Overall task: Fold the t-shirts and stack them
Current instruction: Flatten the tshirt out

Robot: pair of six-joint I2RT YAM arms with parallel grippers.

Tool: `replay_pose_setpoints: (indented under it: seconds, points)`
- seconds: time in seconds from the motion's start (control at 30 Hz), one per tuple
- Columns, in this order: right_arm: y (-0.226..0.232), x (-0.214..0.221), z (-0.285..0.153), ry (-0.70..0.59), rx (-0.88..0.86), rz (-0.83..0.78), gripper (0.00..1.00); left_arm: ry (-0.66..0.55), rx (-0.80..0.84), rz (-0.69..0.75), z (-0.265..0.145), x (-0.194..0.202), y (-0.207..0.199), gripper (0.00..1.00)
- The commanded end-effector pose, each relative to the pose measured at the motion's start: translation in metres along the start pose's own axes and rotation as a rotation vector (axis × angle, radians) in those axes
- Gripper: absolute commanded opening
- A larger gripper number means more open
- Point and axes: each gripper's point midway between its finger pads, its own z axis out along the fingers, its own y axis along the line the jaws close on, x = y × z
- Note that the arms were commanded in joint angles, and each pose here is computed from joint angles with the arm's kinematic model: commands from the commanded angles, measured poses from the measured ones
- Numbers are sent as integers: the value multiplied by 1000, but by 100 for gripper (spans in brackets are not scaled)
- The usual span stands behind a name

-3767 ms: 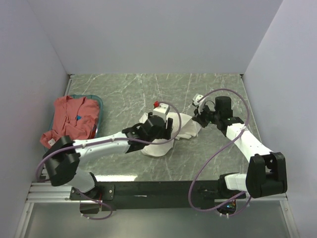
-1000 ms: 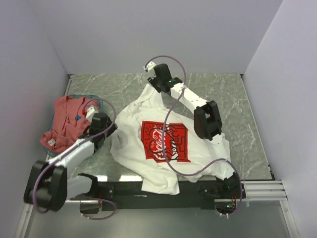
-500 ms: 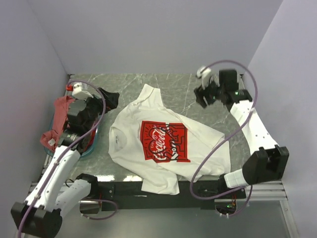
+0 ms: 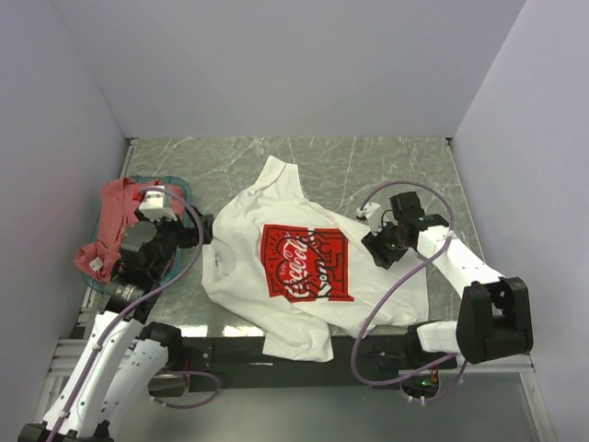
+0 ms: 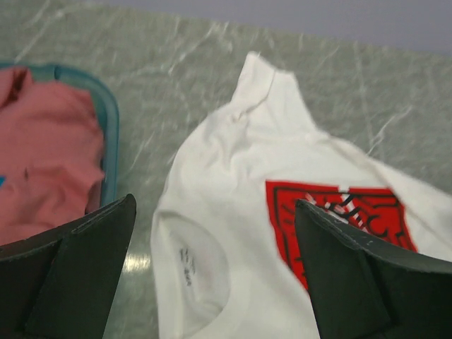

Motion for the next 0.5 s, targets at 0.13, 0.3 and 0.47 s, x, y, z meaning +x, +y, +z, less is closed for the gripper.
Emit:
replay_pose_setpoints:
  seconds: [0.13, 0.3, 0.47]
  points:
    - [-19, 6, 8, 48, 117, 7, 58, -25, -9, 35, -4, -7, 2, 99]
    - [-16, 13, 18, 72, 90, 17, 56, -17, 8, 33, -4, -6, -1, 99]
    - [-13, 21, 26, 107, 68, 18, 53, -16, -5, 33, -5, -5, 1, 99]
